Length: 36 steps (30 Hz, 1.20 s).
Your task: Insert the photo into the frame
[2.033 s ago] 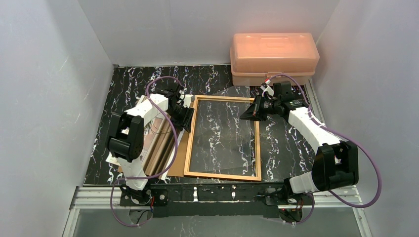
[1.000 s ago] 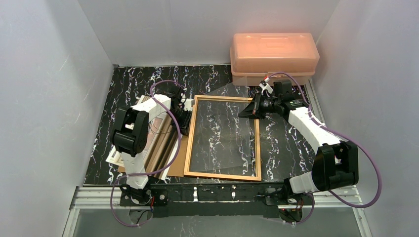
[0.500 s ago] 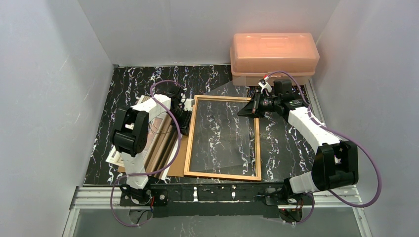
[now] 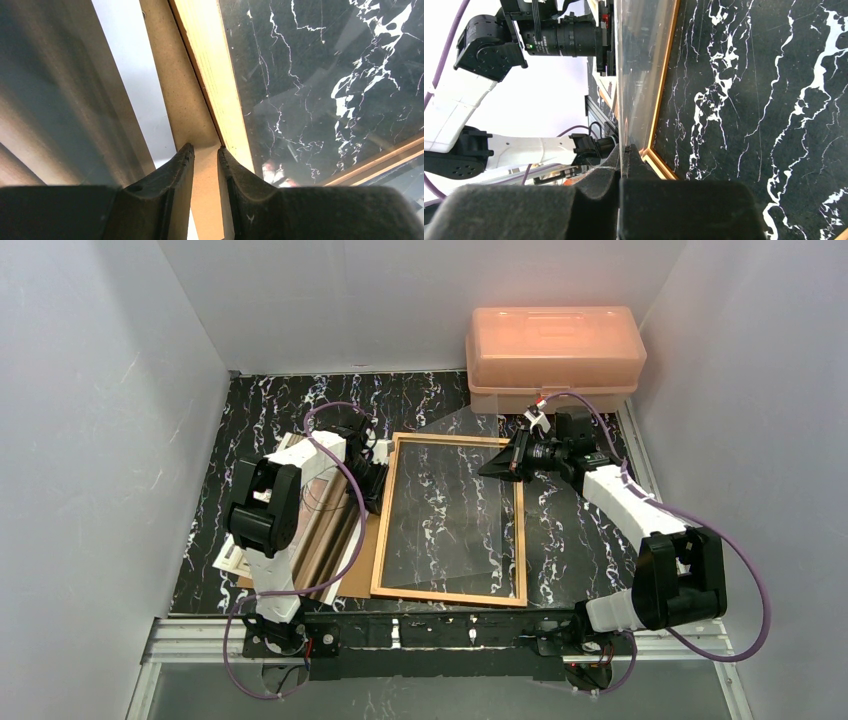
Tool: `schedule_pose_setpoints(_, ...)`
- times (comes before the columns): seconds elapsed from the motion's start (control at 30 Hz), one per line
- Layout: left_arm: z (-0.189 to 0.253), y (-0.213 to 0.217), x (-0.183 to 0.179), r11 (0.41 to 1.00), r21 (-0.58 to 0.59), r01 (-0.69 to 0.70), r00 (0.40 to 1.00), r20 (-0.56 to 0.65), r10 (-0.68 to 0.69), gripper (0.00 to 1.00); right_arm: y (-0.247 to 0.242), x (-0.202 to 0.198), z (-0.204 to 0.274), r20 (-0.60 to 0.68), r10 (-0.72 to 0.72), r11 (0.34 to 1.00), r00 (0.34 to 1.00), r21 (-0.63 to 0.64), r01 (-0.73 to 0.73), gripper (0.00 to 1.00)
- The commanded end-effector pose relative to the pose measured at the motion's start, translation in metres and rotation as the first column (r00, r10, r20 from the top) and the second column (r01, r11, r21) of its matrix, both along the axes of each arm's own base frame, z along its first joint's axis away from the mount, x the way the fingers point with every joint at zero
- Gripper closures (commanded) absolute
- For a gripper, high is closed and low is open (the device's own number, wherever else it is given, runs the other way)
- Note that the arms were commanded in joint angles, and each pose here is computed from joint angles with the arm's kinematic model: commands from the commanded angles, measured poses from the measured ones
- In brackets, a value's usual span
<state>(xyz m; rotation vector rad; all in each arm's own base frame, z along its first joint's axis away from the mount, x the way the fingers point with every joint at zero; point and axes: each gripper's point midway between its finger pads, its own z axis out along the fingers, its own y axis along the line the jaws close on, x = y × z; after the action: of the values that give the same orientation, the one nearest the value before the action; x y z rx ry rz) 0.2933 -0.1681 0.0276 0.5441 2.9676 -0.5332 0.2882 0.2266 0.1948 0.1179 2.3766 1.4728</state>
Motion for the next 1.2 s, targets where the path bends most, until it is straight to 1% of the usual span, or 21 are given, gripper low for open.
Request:
schedule_pose_setpoints(0.0,0.011,-0.005,0.001,1.000,-0.023,0.011,1.000,0.006,-0.011,0.77,0.005,-0.001,0.025,0.077,0.014,0.997,0.997,0.075,-0.020,0.99)
schedule_pose_setpoints(0.57,0.012,-0.006,0.000,0.999,-0.033,0.013,1.000,0.004,-0.013,0.78,0.004,0.004,0.001,0.050,0.023,0.999,0.998,0.031,-0.024,0.99)
schedule_pose_setpoints(0.9,0.012,-0.006,0.001,0.999,-0.031,0.013,1.000,0.001,-0.013,0.79,0.003,0.013,-0.003,0.052,0.068,0.998,0.996,-0.022,-0.067,0.99)
schedule_pose_setpoints(1.17,0.013,-0.007,0.002,0.999,-0.036,0.012,1.000,0.001,-0.012,0.80,-0.001,0.009,-0.014,0.028,0.066,0.997,0.997,-0.045,-0.064,0.99)
